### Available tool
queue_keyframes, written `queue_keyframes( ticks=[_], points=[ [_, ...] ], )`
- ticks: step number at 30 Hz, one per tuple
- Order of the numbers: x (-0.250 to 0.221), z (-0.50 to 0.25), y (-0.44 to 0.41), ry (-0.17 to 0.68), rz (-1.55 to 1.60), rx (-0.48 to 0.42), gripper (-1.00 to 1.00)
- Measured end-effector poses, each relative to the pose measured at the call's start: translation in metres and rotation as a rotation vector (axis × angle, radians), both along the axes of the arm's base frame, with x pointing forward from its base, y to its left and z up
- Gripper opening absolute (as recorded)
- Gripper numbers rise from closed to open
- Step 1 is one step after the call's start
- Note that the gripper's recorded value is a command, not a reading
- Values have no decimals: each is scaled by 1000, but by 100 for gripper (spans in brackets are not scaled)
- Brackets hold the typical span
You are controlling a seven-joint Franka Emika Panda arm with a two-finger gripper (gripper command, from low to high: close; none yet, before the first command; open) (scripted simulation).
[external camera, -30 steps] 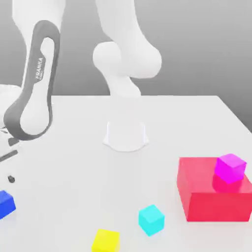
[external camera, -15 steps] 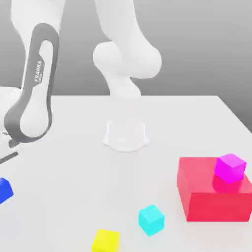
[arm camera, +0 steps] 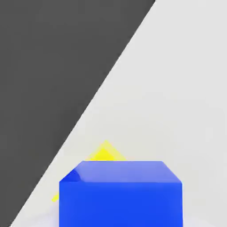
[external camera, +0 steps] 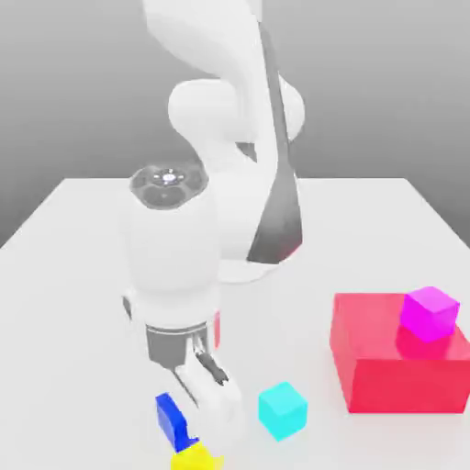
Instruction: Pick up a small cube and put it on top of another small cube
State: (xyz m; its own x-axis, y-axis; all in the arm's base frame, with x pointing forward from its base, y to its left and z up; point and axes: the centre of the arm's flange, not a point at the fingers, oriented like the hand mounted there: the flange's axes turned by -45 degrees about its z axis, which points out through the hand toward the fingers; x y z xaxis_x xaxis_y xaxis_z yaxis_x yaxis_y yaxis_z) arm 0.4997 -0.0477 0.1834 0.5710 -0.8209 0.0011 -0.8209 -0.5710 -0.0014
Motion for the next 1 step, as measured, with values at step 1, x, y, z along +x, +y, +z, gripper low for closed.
queue_keyframes(
  ticks=[1],
  points=[
    [0, 0, 0, 0, 0, 0, 100]
  ],
)
